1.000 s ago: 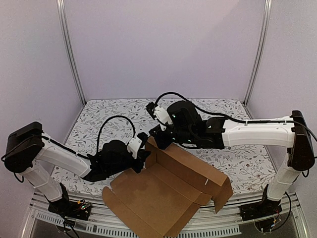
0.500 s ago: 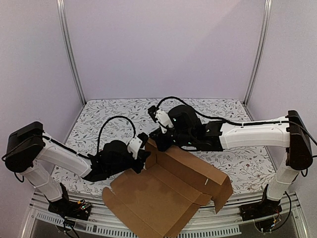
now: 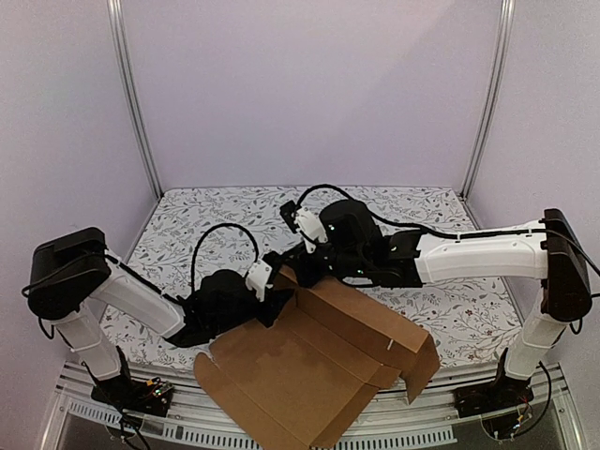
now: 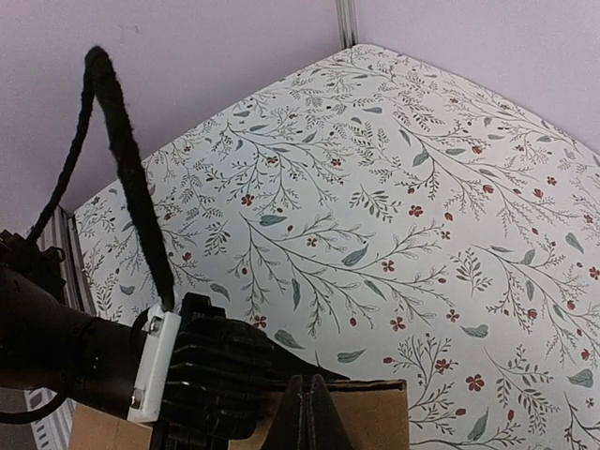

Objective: Fold the paper box

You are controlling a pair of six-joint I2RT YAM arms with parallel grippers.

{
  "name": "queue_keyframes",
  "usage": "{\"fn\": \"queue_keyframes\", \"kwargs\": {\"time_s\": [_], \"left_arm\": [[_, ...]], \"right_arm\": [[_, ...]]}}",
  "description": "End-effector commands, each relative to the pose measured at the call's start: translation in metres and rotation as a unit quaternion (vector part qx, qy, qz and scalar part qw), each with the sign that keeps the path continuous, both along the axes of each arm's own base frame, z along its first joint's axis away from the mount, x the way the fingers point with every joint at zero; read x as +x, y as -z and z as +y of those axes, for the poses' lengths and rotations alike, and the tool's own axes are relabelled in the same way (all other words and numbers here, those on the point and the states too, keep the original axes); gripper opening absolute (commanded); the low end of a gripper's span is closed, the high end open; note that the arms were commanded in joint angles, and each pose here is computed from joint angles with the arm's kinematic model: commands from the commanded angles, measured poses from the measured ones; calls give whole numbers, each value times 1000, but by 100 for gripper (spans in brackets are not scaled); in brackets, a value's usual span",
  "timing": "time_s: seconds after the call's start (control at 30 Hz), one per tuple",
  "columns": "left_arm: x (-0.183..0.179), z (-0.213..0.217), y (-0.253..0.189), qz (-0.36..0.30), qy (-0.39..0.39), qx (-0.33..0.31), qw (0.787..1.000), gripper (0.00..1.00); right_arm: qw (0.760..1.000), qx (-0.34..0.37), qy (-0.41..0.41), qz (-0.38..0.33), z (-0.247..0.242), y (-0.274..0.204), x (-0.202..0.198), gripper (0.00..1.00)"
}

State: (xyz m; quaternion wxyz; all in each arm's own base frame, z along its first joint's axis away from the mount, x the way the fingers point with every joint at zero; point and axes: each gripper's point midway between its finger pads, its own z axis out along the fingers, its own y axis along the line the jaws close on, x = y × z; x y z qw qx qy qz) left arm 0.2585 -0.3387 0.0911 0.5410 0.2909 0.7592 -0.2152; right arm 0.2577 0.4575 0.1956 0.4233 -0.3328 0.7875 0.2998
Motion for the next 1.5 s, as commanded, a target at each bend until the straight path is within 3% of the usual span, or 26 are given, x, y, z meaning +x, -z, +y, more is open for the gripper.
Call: {"fn": "queue_keyframes", "kwargs": {"time_s": [0.0, 0.4, 1.47], "left_arm": [[1, 2, 12, 3, 2, -17, 1000, 37], [-4, 17, 15, -56, 9, -85, 995, 38], [23, -40, -17, -105, 43, -142, 983, 32]], "right_arm": [[996, -70, 0, 50, -19, 51, -13, 0], [997, -66, 10, 50, -24, 45, -13, 0], [996, -65, 26, 48, -43, 42, -18, 0]]}}
